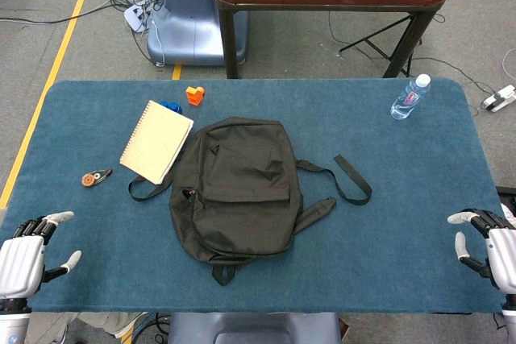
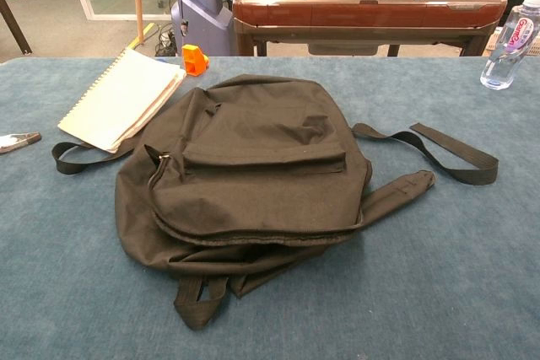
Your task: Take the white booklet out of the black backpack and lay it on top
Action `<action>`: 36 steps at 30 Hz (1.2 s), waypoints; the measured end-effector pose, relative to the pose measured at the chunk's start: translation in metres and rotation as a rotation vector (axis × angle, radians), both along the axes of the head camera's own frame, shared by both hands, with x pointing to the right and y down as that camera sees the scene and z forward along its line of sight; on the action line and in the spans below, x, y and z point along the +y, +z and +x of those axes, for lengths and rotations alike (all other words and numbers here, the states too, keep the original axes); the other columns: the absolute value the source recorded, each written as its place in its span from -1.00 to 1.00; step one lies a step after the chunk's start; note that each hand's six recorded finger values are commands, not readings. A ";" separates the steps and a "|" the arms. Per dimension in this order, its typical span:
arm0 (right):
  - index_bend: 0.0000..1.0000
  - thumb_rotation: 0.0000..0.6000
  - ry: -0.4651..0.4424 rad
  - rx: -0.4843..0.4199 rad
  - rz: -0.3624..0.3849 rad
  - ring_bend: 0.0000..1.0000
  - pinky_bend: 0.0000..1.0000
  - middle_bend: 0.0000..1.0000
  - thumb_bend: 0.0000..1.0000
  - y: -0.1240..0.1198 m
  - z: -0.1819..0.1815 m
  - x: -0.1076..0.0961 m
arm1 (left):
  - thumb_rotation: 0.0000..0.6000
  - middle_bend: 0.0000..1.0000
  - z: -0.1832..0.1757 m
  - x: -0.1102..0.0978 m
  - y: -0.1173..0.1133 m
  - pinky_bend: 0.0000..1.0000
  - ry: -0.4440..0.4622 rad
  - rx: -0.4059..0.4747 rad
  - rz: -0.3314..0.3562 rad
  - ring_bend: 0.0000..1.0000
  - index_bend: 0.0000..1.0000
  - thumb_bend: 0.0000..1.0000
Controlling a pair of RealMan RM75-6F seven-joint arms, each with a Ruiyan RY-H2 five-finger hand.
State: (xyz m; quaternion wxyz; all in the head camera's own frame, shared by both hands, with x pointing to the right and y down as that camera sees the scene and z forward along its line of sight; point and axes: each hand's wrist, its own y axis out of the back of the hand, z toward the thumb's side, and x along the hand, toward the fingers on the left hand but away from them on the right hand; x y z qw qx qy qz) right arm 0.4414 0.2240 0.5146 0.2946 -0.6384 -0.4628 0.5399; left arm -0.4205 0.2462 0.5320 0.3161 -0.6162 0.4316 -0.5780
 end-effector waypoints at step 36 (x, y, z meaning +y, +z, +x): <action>-0.51 1.00 -0.510 -0.256 -0.233 -0.55 -0.38 -0.43 -0.81 0.075 -0.178 -0.037 | 1.00 -0.39 0.003 0.001 0.000 -0.57 0.000 -0.004 -0.007 -0.49 -0.36 -0.52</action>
